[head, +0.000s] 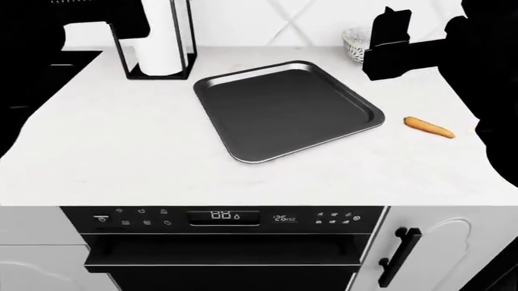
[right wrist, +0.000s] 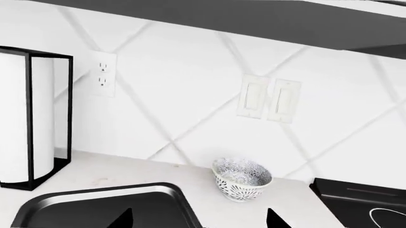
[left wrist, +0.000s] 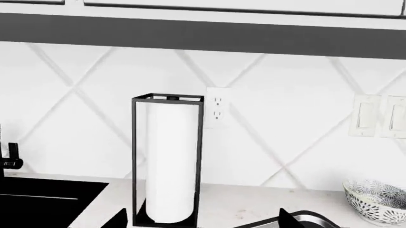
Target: Place the two vegetables and bowl onto the tray for setting up a vegetable dip station.
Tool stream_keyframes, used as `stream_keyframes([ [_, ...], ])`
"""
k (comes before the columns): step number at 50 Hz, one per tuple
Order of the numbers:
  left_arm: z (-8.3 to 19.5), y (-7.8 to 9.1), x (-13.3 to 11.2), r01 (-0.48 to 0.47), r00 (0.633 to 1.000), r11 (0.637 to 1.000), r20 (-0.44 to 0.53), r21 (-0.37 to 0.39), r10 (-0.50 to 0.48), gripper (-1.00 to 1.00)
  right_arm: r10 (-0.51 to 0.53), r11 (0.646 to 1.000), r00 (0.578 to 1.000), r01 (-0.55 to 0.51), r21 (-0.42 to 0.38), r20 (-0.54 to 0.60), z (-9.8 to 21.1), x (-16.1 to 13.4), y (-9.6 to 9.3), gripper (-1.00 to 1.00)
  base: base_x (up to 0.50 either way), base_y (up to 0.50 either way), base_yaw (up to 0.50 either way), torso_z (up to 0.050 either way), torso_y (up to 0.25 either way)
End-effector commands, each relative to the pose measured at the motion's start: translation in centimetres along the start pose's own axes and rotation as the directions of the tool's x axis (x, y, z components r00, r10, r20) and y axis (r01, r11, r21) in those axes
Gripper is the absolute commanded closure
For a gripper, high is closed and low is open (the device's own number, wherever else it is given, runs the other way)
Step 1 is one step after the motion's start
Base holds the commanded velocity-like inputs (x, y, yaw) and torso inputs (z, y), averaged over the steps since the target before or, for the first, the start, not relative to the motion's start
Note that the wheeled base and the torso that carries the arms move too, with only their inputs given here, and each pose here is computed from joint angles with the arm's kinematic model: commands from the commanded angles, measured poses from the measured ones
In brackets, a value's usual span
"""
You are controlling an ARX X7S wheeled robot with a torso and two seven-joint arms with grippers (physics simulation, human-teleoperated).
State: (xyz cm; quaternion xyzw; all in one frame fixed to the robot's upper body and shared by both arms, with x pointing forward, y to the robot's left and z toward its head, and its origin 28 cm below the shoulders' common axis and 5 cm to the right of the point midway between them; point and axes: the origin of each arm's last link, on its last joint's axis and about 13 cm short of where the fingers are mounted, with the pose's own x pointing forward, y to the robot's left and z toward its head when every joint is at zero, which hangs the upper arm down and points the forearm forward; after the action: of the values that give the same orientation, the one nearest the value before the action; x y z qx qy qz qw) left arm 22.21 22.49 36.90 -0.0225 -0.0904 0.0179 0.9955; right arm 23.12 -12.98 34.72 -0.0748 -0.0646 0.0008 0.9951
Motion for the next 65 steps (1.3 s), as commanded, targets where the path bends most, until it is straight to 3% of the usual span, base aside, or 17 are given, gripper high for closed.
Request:
stream_keyframes([
  [1,0.0,0.1,0.0,-0.003,1.0,1.0,0.003,-0.006,0.003,-1.0,-0.002,1.0,1.0,0.002,-0.003,-0.001,0.0,0.0,0.0,-1.0,0.17,-0.48,0.0,0.0,0.0],
  [22,0.0,0.1,0.0,0.001,1.0,1.0,0.006,-0.009,-0.001,-1.0,0.007,1.0,1.0,-0.007,-0.006,0.017,0.1,-0.1,-0.1,-1.0,0.19,-0.47,0.0,0.0,0.0],
  [45,0.0,0.0,-0.1,0.006,1.0,1.0,0.003,-0.009,-0.006,-1.0,0.001,1.0,1.0,-0.001,-0.007,0.001,-0.2,0.0,-0.1,-1.0,0.5,-0.01,0.0,0.0,0.001],
  [61,0.1,0.2,0.0,0.001,1.0,1.0,0.007,-0.013,-0.001,-1.0,0.02,0.999,1.0,-0.02,-0.029,-0.009,-0.4,0.2,0.1,-1.0,0.1,0.0,0.0,0.0,0.001],
  [64,0.2,0.2,0.0,-0.001,1.0,1.0,0.008,-0.013,0.001,-1.0,-0.008,0.999,0.998,0.006,-0.032,-0.061,-0.8,0.5,0.2,-1.0,0.48,0.0,0.0,0.0,0.0],
  [65,0.2,0.2,0.0,-0.001,1.0,1.0,0.008,-0.013,0.001,-1.0,0.012,1.0,0.999,-0.012,0.0,-0.038,-0.8,0.5,0.2,-1.0,0.0,0.0,0.0,0.0,0.0],
])
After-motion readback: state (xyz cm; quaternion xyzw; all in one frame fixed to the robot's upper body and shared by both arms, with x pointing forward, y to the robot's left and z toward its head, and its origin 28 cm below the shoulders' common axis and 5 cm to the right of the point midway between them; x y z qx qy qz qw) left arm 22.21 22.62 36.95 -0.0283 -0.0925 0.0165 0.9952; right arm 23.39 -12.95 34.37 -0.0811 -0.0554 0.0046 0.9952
